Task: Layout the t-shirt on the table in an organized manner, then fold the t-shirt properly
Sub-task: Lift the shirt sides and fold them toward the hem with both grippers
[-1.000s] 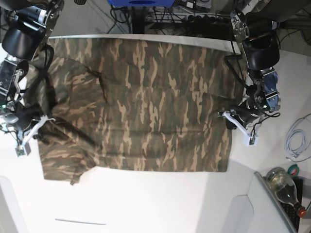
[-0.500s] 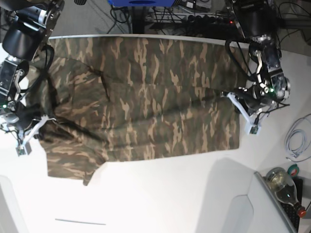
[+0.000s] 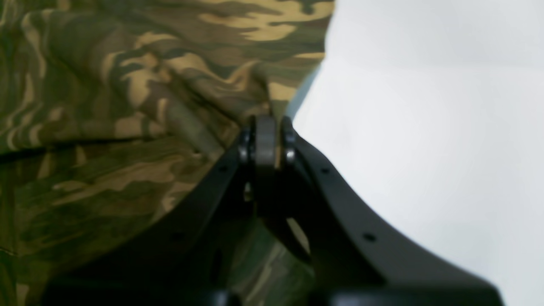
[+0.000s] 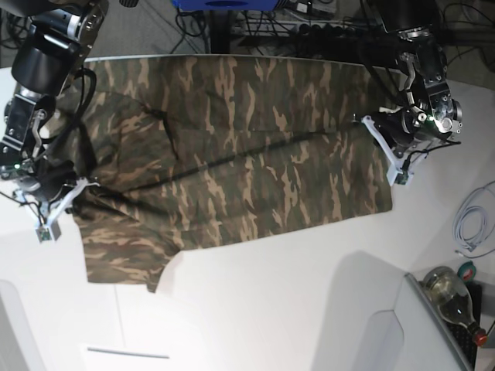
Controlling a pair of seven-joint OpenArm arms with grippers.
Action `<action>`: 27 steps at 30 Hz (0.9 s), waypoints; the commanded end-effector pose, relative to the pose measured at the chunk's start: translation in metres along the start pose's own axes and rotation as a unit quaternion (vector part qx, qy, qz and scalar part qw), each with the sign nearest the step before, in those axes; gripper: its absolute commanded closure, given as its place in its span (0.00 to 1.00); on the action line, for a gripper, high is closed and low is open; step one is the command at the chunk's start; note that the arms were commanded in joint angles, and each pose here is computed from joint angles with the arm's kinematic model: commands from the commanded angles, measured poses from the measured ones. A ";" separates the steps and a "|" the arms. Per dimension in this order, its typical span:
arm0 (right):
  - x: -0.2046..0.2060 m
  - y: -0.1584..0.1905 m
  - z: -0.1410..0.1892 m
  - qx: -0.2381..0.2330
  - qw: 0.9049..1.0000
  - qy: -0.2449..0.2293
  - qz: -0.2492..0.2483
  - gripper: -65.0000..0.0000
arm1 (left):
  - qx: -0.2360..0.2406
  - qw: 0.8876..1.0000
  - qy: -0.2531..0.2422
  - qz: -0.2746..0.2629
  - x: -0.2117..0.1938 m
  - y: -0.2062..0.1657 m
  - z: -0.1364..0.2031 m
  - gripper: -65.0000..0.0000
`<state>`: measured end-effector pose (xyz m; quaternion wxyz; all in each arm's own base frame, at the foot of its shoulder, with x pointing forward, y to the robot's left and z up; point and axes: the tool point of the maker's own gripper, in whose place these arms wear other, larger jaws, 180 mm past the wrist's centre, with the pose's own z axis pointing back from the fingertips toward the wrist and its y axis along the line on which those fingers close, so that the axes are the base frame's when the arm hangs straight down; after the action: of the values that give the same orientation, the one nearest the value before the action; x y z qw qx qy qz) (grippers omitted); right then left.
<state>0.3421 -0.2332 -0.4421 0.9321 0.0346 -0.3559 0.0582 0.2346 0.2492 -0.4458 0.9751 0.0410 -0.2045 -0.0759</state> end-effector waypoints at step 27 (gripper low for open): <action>0.027 -0.012 0.006 -0.011 0.999 -0.035 0.009 1.00 | 0.009 0.969 -0.183 0.166 0.106 0.078 -0.062 0.42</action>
<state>0.3433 -0.2372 -0.4396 0.9317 0.0295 -0.3568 0.0605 0.3535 0.3062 -0.4667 0.9278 -0.0028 -0.3628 0.0871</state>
